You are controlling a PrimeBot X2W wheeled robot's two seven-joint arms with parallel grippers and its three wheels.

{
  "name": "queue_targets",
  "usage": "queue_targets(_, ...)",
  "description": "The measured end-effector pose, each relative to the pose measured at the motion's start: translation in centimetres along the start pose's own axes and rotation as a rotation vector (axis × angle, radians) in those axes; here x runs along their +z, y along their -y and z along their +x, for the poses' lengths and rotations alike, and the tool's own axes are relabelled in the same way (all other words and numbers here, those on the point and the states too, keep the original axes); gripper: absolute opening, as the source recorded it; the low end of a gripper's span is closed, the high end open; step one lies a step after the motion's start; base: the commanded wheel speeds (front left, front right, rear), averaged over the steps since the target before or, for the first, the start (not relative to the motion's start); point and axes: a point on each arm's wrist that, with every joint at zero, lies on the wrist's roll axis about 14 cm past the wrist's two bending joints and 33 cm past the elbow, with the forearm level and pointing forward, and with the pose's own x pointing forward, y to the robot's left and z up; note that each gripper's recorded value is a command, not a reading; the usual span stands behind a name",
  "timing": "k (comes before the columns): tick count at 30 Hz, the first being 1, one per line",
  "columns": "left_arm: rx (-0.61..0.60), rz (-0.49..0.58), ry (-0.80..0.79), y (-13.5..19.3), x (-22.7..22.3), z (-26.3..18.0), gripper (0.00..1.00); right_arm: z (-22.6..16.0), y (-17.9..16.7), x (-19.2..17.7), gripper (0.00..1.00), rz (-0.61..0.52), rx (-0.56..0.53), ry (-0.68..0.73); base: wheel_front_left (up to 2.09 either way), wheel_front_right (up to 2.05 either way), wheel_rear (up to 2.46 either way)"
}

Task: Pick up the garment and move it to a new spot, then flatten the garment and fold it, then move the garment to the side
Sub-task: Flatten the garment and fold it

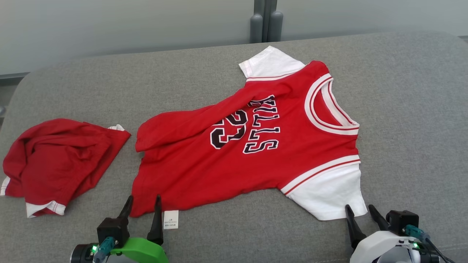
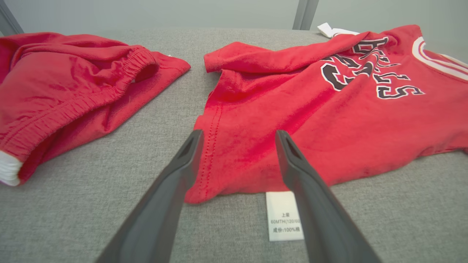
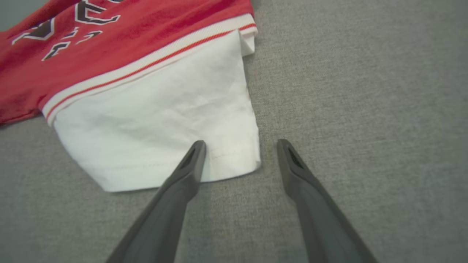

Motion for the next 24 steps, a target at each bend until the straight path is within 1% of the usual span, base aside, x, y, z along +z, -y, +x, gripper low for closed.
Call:
queue_targets(1,0.002,-0.003,-0.002,-0.1,-0.1,0.0,1.00,0.2,-0.2,-0.2,1.00,0.000,0.006,-0.008,0.00,0.00,0.00)
queue_targets(2,0.002,-0.003,-0.002,-0.1,-0.1,0.0,1.00,0.2,-0.2,-0.2,0.53,0.000,0.006,-0.008,0.00,0.00,0.00)
queue_targets(3,0.005,-0.007,-0.005,-0.1,-0.1,0.0,1.00,0.3,-0.2,-0.3,0.53,-0.005,0.011,-0.016,0.00,0.00,0.00)
queue_targets(4,0.007,-0.008,-0.007,-0.2,-0.2,0.1,1.00,0.4,-0.1,-0.3,0.27,-0.006,0.012,-0.020,0.00,0.00,0.00)
queue_targets(5,0.009,-0.010,-0.008,-0.3,-0.2,0.1,1.00,0.5,0.0,-0.4,0.00,-0.009,0.013,-0.024,0.00,0.00,0.00)
queue_targets(7,0.025,-0.035,-0.010,-0.6,-0.3,0.2,1.00,0.5,0.2,-0.5,0.00,-0.010,0.014,-0.029,0.00,0.00,0.00)
queue_targets(12,0.034,-0.062,-0.015,-0.8,-0.4,0.7,1.00,0.4,0.9,-0.4,0.00,0.000,0.000,-0.028,0.00,0.00,0.00)
queue_targets(15,0.032,-0.080,-0.029,-0.7,-0.8,1.0,1.00,-0.1,2.5,-0.3,0.00,-0.010,-0.032,-0.025,0.00,0.00,0.00)
queue_targets(17,0.043,-0.119,-0.038,-0.9,-1.1,1.2,1.00,-0.7,3.4,-0.5,0.00,-0.016,-0.051,-0.030,0.00,0.00,0.00)
queue_targets(20,0.049,-0.135,-0.057,-0.9,-1.7,1.5,1.00,-1.4,4.5,-0.8,0.00,-0.028,-0.072,-0.039,0.00,0.00,0.00)
queue_targets(24,0.031,-0.141,-0.091,-0.2,-2.7,1.7,1.00,-2.1,5.6,-0.9,0.00,-0.030,-0.101,-0.038,0.00,0.00,0.00)
